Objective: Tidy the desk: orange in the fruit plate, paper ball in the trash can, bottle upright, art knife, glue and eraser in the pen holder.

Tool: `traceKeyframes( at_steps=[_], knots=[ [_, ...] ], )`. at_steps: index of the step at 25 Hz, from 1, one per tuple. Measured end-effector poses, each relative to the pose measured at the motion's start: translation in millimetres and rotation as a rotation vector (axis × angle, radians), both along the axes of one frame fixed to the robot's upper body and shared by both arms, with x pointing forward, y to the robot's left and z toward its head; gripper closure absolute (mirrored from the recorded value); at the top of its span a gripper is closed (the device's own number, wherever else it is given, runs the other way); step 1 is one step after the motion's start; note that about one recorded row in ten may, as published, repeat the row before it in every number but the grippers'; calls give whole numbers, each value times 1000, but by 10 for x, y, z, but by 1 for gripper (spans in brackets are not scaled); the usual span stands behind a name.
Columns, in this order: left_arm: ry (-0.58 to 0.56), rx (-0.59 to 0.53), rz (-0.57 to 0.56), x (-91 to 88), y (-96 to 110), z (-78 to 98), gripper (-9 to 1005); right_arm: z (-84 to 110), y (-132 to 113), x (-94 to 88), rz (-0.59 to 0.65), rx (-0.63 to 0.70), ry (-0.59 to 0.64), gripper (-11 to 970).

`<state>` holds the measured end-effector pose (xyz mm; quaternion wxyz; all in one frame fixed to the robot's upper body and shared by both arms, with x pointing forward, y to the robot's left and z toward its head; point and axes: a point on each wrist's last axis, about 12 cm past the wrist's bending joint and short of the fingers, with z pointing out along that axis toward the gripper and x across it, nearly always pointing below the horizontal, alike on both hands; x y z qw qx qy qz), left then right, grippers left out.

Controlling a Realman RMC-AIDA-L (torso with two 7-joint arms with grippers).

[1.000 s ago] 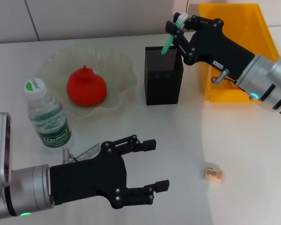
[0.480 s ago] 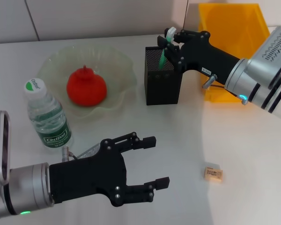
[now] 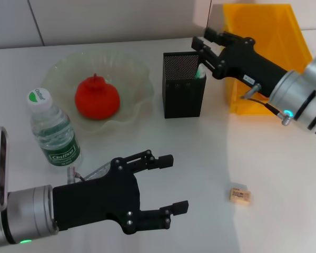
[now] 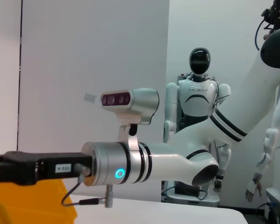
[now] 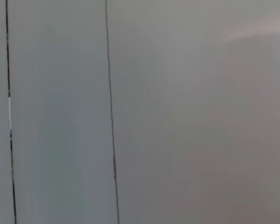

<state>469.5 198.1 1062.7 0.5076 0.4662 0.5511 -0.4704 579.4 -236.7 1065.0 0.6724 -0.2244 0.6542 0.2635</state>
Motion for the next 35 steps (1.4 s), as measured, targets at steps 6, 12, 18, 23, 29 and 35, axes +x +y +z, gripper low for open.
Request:
traceKeyframes(
  at_steps=[6,12,18,23,29,35],
  knots=[
    [-40,5,4,-23,17,-15,192,118,-251,-119,27,115,-6,594],
    [-38,5,20,-42,57,-31,192,598,-733,-274,174,250,108,325],
    [-9,0,64,-65,138,-84,192,1119,-860,-391,276,9,310,203],
    [-4,-6,87,-69,179,-106,192,1533,-750,-499,280,-327,571,204],
    [0,-8,91,-67,192,-104,192,1755,-477,-446,384,-562,843,205],
    [11,-8,105,-75,219,-123,193,1654,-73,-302,421,-824,1002,206]
  ],
)
